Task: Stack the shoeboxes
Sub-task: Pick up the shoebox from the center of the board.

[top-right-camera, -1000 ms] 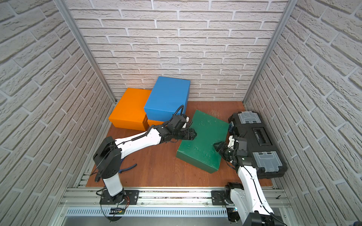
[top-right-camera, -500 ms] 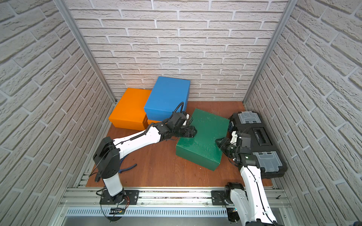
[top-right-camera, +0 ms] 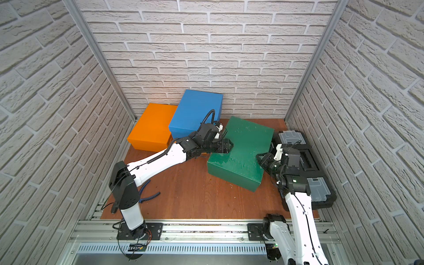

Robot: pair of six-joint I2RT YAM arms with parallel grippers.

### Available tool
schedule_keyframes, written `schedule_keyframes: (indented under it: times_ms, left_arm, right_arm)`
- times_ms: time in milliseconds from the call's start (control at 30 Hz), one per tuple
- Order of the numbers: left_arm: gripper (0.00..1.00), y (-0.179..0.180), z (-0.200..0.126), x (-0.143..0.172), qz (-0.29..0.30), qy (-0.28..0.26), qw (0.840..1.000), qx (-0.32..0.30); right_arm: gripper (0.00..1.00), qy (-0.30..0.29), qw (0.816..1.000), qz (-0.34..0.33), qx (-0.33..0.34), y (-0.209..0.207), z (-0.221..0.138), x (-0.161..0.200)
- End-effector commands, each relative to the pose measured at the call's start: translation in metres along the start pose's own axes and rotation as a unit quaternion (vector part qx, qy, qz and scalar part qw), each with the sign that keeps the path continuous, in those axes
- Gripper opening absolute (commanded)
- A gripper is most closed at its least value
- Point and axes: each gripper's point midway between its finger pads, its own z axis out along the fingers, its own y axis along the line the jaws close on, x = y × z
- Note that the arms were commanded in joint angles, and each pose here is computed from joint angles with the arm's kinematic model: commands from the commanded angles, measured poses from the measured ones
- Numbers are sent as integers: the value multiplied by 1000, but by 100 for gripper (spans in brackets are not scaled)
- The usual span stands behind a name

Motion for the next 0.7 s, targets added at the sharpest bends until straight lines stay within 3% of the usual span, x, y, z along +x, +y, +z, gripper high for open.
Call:
schedule_keyframes:
  times_ms: [0,667]
  left_arm:
    - [84,-79,-27,-11,52,-15,990,129]
    - [86,-88,-76,-101,85,-102,982,131]
  right_arm:
    - [40,32,992,-56,-110,59,-8,5]
    - [40,2,968,-175,-178,192,-19,-37]
